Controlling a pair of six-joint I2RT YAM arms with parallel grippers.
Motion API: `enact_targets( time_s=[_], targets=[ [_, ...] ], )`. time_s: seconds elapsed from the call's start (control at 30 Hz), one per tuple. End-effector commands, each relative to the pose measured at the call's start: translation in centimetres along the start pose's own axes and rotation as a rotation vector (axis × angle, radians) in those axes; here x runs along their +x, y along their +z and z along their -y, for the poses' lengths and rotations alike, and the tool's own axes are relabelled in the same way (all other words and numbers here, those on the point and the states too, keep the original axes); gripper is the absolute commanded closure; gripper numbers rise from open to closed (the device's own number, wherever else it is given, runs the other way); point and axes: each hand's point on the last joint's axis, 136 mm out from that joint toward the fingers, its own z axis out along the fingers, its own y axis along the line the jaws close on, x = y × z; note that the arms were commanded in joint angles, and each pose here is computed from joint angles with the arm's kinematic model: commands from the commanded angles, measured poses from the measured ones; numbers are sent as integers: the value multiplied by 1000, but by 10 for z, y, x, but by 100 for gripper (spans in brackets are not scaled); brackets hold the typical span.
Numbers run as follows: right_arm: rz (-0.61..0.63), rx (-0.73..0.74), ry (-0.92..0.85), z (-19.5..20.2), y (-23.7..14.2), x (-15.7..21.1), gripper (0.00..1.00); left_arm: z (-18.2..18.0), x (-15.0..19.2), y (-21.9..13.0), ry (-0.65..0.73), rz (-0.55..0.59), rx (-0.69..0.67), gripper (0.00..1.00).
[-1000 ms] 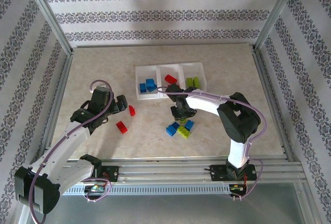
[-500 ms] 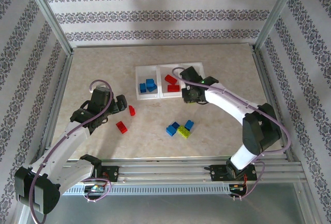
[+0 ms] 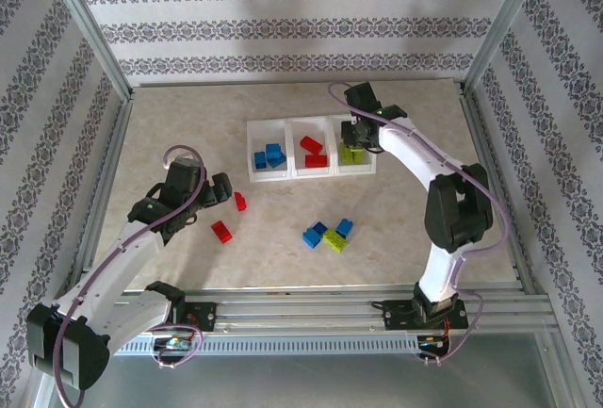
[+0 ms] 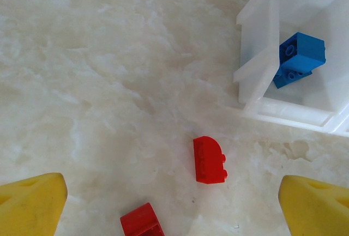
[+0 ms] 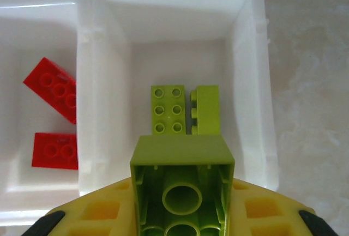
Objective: Sort the legos into containers by color
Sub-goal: Place the lego in the container.
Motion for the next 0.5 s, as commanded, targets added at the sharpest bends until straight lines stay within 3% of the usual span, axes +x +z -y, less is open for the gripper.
enact_targets(
  time_s=[0.0, 0.47],
  targets=[
    [-22, -27, -14, -5, 12, -6, 75, -4, 2, -1, -33, -5, 1, 0],
    [-81, -7, -3, -2, 44, -3, 61, 7, 10, 0, -19, -32, 72, 0]
  ],
)
